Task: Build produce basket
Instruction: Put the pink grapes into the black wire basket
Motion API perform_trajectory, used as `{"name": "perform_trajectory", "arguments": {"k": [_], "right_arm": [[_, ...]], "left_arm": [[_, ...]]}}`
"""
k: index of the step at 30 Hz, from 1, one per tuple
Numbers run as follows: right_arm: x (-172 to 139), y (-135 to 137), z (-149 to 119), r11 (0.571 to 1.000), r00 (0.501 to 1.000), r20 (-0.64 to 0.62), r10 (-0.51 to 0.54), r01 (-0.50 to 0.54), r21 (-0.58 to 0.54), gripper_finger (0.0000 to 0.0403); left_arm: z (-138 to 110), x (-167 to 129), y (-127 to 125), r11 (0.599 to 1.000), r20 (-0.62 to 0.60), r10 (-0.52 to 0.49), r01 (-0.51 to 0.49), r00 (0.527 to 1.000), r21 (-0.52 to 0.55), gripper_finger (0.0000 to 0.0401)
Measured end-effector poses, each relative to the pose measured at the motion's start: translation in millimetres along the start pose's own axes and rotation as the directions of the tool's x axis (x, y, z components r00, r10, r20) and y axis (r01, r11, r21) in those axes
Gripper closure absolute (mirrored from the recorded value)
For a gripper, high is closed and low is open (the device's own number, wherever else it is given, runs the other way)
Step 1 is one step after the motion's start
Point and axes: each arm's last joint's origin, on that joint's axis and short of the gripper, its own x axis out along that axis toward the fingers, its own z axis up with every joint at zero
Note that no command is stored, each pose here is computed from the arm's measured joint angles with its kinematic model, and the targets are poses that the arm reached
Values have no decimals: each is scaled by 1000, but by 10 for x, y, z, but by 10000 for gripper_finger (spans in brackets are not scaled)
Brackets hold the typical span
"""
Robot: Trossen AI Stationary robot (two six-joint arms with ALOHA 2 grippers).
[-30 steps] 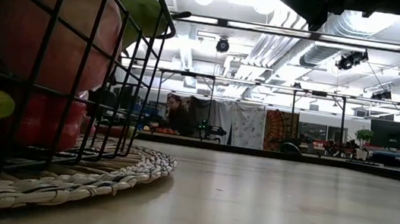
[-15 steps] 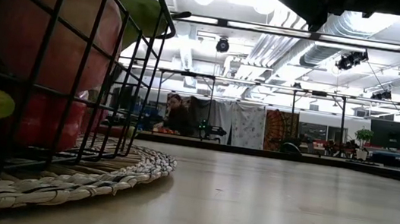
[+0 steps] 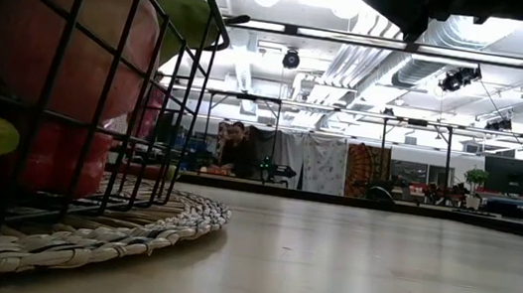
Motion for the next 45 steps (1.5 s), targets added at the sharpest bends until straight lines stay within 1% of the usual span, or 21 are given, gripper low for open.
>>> {"name": "perform_trajectory", "arguments": {"k": [3, 6, 9, 12, 15, 18, 20, 21, 23, 26, 28, 38, 39, 40, 41, 42, 45], "right_arm": [[0, 0, 0, 1000, 1000, 0, 0, 0, 0, 134], [0, 0, 0, 1000, 1000, 0, 0, 0, 0, 134], [0, 0, -1, 1000, 1000, -1, 0, 0, 0, 134], [0, 0, -1, 1000, 1000, -1, 0, 0, 0, 134], [0, 0, -1, 1000, 1000, -1, 0, 0, 0, 134], [0, 0, -1, 1000, 1000, -1, 0, 0, 0, 134], [0, 0, -1, 1000, 1000, -1, 0, 0, 0, 134], [0, 0, -1, 1000, 1000, -1, 0, 0, 0, 134], [0, 0, -1, 1000, 1000, -1, 0, 0, 0, 134], [0, 0, -1, 1000, 1000, -1, 0, 0, 0, 134], [0, 0, -1, 1000, 1000, -1, 0, 0, 0, 134], [0, 0, -1, 1000, 1000, -1, 0, 0, 0, 134], [0, 0, -1, 1000, 1000, -1, 0, 0, 0, 134], [0, 0, -3, 1000, 1000, -3, 0, 0, -1, 134], [0, 0, -4, 1000, 1000, -5, 0, 0, -1, 134], [0, 0, -6, 1000, 1000, -6, 0, 0, -1, 134], [0, 0, -7, 1000, 1000, -7, 0, 0, -2, 134]], "left_arm": [[81, -109, -45, 995, 32, -101, 102, 994, -15, 401], [153, -228, -90, 979, 68, -199, 201, 978, -21, 401], [217, -356, -132, 955, 106, -290, 295, 951, -30, 401], [267, -484, -168, 919, 134, -386, 394, 913, -34, 401], [308, -593, -189, 860, 143, -501, 509, 853, -25, 401], [328, -684, -201, 768, 125, -636, 640, 761, 12, 401], [340, -733, -195, 704, 113, -707, 709, 698, 29, 401], [345, -752, -192, 675, 107, -736, 737, 668, 38, 401], [355, -783, -184, 630, 100, -775, 775, 623, 48, 401], [360, -813, -178, 586, 93, -810, 807, 580, 73, 401], [359, -821, -179, 578, 91, -815, 812, 572, 78, 401], [358, -824, -179, 576, 90, -817, 815, 570, 67, 401], [357, -826, -180, 570, 88, -821, 820, 564, 61, 401], [355, -832, -185, 549, 81, -835, 833, 544, 60, 401], [352, -843, -191, 515, 70, -857, 855, 511, 62, 401], [347, -858, -199, 467, 54, -884, 882, 464, 69, 401], [356, -936, -222, 279, 28, -960, 955, 277, 105, 401]]}}
